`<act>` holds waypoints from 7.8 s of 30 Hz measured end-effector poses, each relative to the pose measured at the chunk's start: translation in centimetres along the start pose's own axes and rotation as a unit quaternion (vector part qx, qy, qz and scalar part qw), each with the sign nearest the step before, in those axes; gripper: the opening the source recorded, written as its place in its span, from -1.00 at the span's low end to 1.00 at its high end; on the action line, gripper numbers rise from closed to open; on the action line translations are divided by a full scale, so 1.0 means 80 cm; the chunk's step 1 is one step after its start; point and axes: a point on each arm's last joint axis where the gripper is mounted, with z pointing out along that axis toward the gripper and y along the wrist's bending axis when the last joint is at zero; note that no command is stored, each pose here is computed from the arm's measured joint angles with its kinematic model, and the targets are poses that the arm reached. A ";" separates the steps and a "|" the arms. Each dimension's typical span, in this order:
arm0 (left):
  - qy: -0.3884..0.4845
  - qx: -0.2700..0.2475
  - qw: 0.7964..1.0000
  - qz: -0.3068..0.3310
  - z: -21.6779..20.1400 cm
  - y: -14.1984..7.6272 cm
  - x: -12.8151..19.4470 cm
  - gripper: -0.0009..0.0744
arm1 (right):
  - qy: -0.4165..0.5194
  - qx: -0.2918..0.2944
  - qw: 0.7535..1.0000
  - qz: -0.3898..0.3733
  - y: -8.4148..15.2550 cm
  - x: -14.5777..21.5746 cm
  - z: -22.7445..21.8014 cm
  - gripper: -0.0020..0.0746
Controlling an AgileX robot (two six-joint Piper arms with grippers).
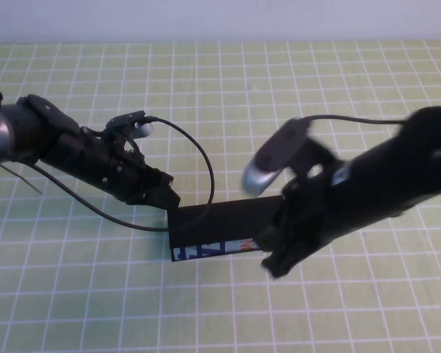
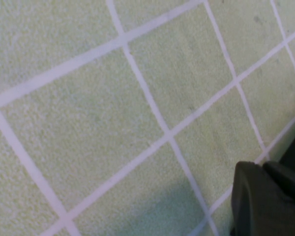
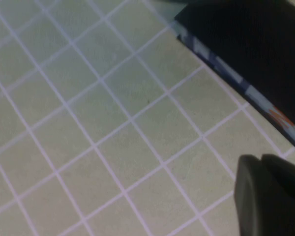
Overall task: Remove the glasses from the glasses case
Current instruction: Pick up the glasses from the glasses case
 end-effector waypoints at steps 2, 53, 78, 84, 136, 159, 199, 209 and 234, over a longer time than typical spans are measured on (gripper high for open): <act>0.000 0.000 1.000 0.000 0.000 0.000 0.000 -0.99 | 0.031 0.010 0.997 -0.069 0.009 -0.007 0.025 -0.99; -0.005 -0.006 1.000 0.000 0.000 0.001 -0.001 -0.99 | 0.021 0.094 0.921 -0.376 -0.029 -0.017 0.142 -0.61; -0.092 -0.018 0.993 0.075 -0.114 -0.042 -0.013 -0.99 | -0.038 0.125 0.918 -0.374 -0.018 -0.041 0.099 -0.97; -0.131 0.087 0.961 0.226 -0.112 -0.083 0.039 -0.99 | -0.039 0.124 0.919 -0.371 -0.018 -0.041 0.099 -0.97; -0.142 0.062 0.970 0.186 -0.019 -0.009 0.083 -0.99 | -0.053 0.039 0.992 0.111 -0.041 -0.062 0.106 -0.99; -0.143 0.062 0.971 0.184 -0.019 -0.009 0.082 -0.99 | 0.015 0.013 0.987 0.162 -0.120 -0.078 0.157 -0.99; -0.147 0.057 0.982 0.099 -0.041 -0.016 0.053 -0.99 | 0.128 -0.006 0.966 -0.225 -0.036 -0.072 0.136 -0.11; -0.144 0.057 0.983 0.101 -0.040 -0.016 0.054 -0.99 | 0.117 0.015 0.964 -0.239 -0.042 -0.075 0.141 -0.11; -0.142 0.055 0.983 0.102 -0.040 -0.016 0.055 -0.99 | 0.131 0.011 0.961 -0.244 -0.050 -0.063 0.171 -0.24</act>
